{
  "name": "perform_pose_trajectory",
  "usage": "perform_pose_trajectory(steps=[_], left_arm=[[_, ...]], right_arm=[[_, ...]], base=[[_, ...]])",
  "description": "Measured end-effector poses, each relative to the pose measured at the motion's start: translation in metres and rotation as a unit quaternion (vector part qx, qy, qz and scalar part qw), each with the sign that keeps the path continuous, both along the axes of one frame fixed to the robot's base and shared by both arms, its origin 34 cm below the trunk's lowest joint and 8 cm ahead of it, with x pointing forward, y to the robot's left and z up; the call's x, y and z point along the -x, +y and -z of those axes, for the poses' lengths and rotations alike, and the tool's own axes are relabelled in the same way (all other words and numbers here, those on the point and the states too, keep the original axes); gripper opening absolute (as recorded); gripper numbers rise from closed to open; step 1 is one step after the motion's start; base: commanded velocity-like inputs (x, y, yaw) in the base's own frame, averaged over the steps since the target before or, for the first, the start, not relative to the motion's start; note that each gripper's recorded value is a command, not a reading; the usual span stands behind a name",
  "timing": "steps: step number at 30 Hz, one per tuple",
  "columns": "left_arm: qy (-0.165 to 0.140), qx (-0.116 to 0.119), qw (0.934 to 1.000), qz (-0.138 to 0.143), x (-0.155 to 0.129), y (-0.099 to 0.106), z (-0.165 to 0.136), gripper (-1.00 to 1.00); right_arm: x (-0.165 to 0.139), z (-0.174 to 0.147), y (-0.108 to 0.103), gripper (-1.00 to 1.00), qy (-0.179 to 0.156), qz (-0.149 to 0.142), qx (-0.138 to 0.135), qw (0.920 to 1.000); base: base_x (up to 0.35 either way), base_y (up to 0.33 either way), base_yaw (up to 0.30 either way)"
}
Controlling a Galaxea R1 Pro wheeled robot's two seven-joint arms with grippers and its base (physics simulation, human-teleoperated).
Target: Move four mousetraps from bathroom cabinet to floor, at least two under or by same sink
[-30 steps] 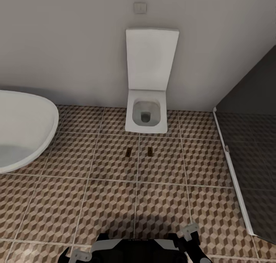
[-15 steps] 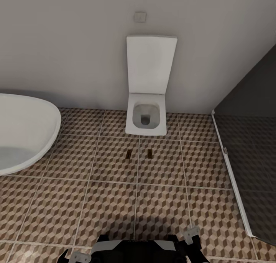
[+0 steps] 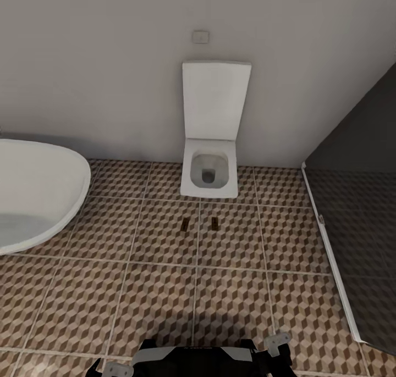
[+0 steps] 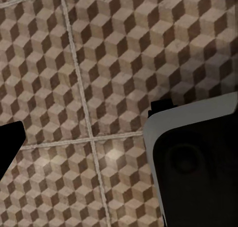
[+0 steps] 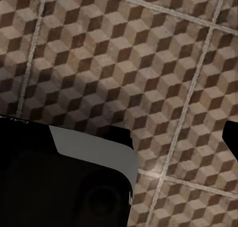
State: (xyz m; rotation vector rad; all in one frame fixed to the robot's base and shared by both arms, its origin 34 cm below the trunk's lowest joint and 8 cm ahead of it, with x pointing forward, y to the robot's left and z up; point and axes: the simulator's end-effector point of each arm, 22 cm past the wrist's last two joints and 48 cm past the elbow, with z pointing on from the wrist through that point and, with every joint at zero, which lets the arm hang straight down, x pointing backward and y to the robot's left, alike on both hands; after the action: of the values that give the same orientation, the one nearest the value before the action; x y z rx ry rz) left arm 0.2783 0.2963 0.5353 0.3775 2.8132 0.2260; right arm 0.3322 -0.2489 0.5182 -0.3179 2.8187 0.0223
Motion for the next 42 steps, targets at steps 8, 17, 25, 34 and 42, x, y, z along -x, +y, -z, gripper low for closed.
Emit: perform_pose_trajectory(steps=[8, 17, 25, 34, 42], left_arm=[[-0.002, 0.005, 1.0000, -0.001, 0.004, -0.008, -0.009, 1.00], [-0.008, 0.007, 0.9999, -0.002, 0.003, -0.011, -0.019, 1.00], [-0.013, 0.007, 0.9999, -0.002, 0.001, -0.011, -0.027, 1.00], [-0.020, 0.007, 0.9998, -0.002, -0.001, -0.011, -0.036, 1.00], [-0.026, 0.007, 0.9996, -0.002, -0.004, -0.011, -0.039, 1.00]], right_arm=[[-0.002, -0.010, -0.001, 1.00, -0.005, 0.003, 0.001, 1.0000], [-0.005, -0.020, -0.001, 1.00, -0.013, 0.004, 0.002, 0.9999], [-0.008, -0.029, -0.001, 1.00, -0.019, 0.004, 0.002, 0.9998], [-0.010, -0.038, -0.001, 1.00, -0.026, 0.004, 0.002, 0.9996], [-0.015, -0.043, -0.001, 1.00, -0.033, 0.004, 0.002, 0.9995]], base=[[0.000, 0.000, 0.000], [0.000, 0.000, 0.000], [0.000, 0.000, 0.000], [0.000, 0.000, 0.000], [0.000, 0.000, 0.000]])
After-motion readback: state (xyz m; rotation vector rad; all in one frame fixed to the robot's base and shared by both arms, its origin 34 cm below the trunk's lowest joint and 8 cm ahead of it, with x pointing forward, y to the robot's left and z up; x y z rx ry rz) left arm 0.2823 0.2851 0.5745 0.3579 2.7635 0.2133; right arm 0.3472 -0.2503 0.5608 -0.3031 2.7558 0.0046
